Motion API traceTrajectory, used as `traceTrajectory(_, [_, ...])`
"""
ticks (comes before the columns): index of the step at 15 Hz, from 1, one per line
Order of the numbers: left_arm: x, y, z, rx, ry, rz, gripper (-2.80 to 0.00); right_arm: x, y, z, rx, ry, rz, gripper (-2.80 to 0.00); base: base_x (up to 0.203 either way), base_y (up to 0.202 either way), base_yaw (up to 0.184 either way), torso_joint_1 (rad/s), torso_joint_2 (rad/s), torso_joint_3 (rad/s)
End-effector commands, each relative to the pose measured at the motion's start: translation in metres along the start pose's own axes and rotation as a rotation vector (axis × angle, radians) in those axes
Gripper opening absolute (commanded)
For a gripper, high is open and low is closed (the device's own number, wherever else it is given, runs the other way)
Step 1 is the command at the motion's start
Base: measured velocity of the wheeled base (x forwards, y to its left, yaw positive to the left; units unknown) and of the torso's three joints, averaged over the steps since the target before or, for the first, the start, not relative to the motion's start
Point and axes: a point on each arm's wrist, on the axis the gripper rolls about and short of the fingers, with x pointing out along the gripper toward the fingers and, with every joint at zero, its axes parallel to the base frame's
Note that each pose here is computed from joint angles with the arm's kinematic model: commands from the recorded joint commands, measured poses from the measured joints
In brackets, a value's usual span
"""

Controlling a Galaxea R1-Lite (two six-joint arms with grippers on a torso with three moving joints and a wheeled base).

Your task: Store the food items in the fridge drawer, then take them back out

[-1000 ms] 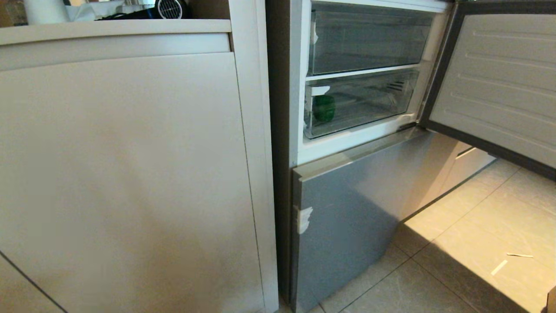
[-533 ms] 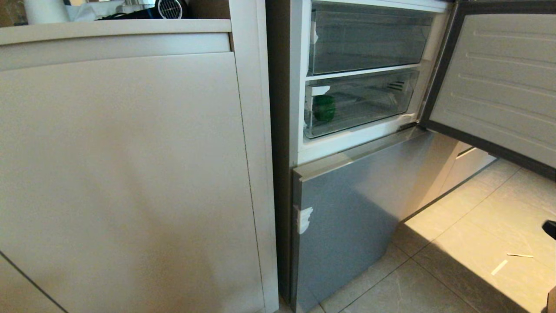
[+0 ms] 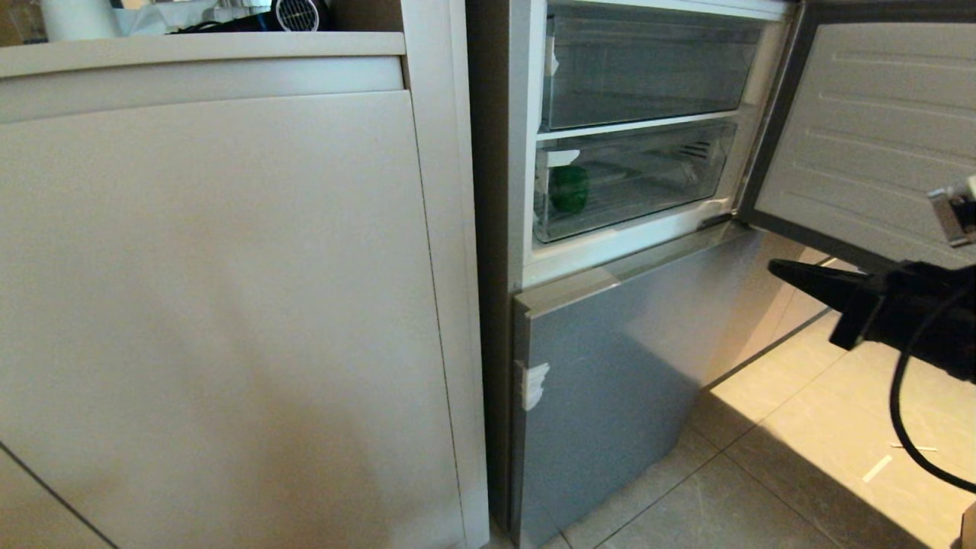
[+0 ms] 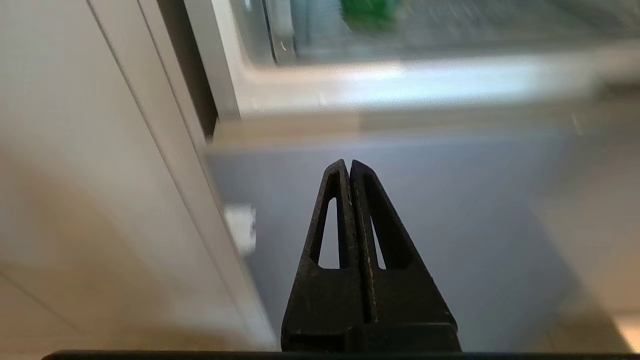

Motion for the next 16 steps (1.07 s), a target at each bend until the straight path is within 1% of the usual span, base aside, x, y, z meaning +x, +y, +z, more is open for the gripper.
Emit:
traceTrajectory(1, [0.0,0.0,0.0,0.0,0.002,0.0,-2.8,0.05,-0.007,-0.019,0.026,0.062,0.057,-2.8,0.0,0.0,0.0,0.0,0.0,0.0])
traceTrajectory(2, [0.0,0.0,0.0,0.0,0.001,0.0,-2.8,0.065,-0.003,-0.023,0.024,0.066,0.088,0.0,0.0,0.0,0.0,0.0,0.0,0.0])
traceTrajectory(6, [0.0,0.0,0.0,0.0,0.001,0.0,-2.8,0.132,0.02,-0.035,-0.024,0.057,0.135,0.0,0.0,0.0,0.0,0.0,0.0,0.0])
traceTrajectory(7, [0.0,0.0,0.0,0.0,0.001,0.0,-2.8,0.148,0.025,-0.037,-0.049,0.045,0.145,0.0,0.0,0.0,0.0,0.0,0.0,0.0])
traceTrajectory(9, [0.0,0.0,0.0,0.0,0.001,0.0,-2.8,0.165,0.039,-0.034,-0.14,0.004,0.168,0.0,0.0,0.0,0.0,0.0,0.0,0.0])
traceTrajectory(11, [0.0,0.0,0.0,0.0,0.001,0.0,-2.8,0.162,0.046,-0.024,-0.155,-0.033,0.178,0.0,0.0,0.0,0.0,0.0,0.0,0.0])
traceTrajectory(12, [0.0,0.0,0.0,0.0,0.001,0.0,-2.8,0.162,0.046,-0.019,-0.158,-0.05,0.163,0.0,0.0,0.0,0.0,0.0,0.0,0.0])
traceTrajectory(14, [0.0,0.0,0.0,0.0,0.002,0.0,-2.8,0.167,0.043,-0.005,-0.164,-0.091,0.072,0.0,0.0,0.0,0.0,0.0,0.0,0.0])
traceTrajectory(16, [0.0,0.0,0.0,0.0,0.001,0.0,-2.8,0.174,0.041,0.004,-0.166,-0.104,0.047,0.0,0.0,0.0,0.0,0.0,0.0,0.0])
